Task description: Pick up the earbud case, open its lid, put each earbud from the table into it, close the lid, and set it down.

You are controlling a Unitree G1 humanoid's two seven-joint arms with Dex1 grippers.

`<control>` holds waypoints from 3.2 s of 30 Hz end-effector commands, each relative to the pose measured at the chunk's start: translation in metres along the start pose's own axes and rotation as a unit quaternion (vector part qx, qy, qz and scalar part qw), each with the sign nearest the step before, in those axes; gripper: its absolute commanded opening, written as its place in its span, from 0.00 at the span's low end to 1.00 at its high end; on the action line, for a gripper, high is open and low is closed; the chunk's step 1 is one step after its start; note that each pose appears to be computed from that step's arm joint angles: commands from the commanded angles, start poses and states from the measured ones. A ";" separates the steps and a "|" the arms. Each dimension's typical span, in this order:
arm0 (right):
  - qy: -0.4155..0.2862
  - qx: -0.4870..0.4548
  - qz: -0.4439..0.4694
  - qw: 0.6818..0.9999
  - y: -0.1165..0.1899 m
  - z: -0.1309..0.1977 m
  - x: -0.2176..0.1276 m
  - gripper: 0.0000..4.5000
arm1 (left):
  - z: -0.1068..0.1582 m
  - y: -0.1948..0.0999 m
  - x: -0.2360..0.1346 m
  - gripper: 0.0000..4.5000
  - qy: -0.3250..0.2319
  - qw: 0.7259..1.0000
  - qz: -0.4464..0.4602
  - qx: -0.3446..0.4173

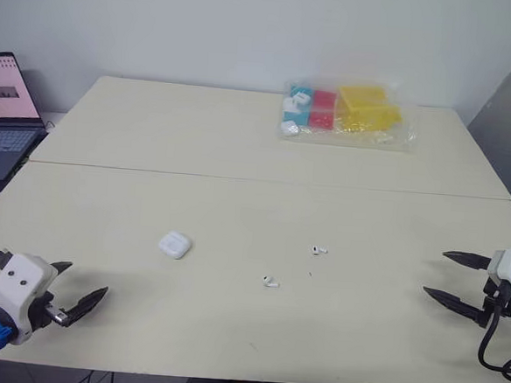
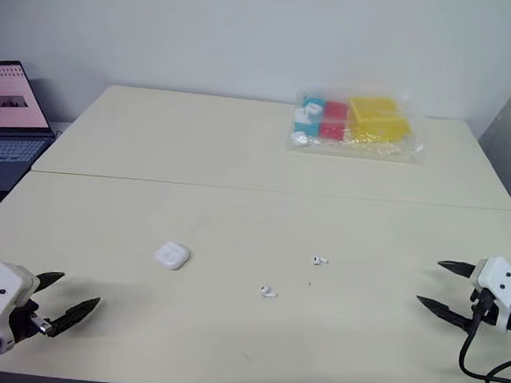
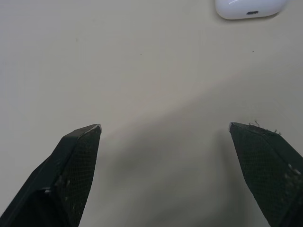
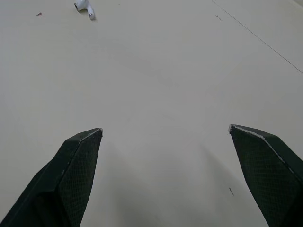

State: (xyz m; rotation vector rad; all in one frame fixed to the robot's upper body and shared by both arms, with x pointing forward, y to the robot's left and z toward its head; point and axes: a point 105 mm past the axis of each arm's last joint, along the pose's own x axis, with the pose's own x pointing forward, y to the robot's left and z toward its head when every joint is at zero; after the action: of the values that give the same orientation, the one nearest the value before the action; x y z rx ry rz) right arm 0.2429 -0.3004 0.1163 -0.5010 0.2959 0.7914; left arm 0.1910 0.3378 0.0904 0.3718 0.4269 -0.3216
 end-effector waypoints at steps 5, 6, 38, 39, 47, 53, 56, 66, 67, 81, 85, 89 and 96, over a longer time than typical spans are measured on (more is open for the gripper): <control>-0.016 -0.018 -0.007 1.000 0.002 0.018 0.010 1.00 | 0.023 -0.001 0.005 1.00 -0.054 0.998 -0.014 0.030; -0.017 -0.017 -0.008 1.000 0.003 0.020 0.011 1.00 | 0.027 0.002 0.004 1.00 -0.067 0.997 -0.009 0.031; -0.059 -0.082 0.122 0.987 0.056 0.078 0.030 1.00 | 0.056 -0.032 0.025 1.00 -0.095 0.987 -0.131 -0.005; -0.062 -0.082 0.118 0.988 0.054 0.081 0.031 1.00 | 0.056 -0.030 0.027 1.00 -0.095 0.987 -0.127 -0.007; -0.091 -0.060 0.118 0.987 0.058 0.120 0.043 1.00 | 0.063 -0.043 0.064 1.00 -0.092 0.988 -0.121 -0.040; -0.096 -0.070 0.135 0.984 0.065 0.139 0.050 1.00 | 0.063 -0.053 0.084 1.00 -0.067 0.986 -0.146 -0.032; -0.103 -0.083 0.145 0.981 0.069 0.147 0.054 1.00 | 0.061 -0.051 0.099 1.00 -0.052 0.988 -0.140 -0.028; -0.124 -0.102 0.167 0.973 0.076 0.166 0.073 1.00 | 0.062 -0.051 0.118 1.00 -0.042 0.986 -0.160 -0.022; -0.127 -0.102 0.169 0.972 0.076 0.167 0.073 1.00 | 0.063 -0.052 0.118 1.00 -0.043 0.985 -0.165 -0.022; -0.128 -0.122 0.236 0.956 0.081 0.182 0.080 1.00 | 0.051 -0.064 0.119 0.62 0.011 0.973 -0.231 -0.020; -0.135 -0.115 0.226 0.958 0.077 0.187 0.081 1.00 | 0.058 -0.075 0.116 0.62 -0.012 0.964 -0.266 0.002; -0.137 -0.108 0.219 0.960 0.076 0.188 0.081 1.00 | 0.075 -0.089 0.113 0.62 -0.060 0.952 -0.301 0.020; -0.082 0.107 0.204 0.970 0.092 0.173 0.091 1.00 | 0.162 -0.146 0.111 0.62 -0.258 0.893 -0.352 0.114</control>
State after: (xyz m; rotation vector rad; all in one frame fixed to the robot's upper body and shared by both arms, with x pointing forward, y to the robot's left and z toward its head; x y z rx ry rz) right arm 0.2540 -0.1018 0.1902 -0.2293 0.3015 1.1988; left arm 0.2878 0.1294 0.1086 0.2483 0.1275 -1.1234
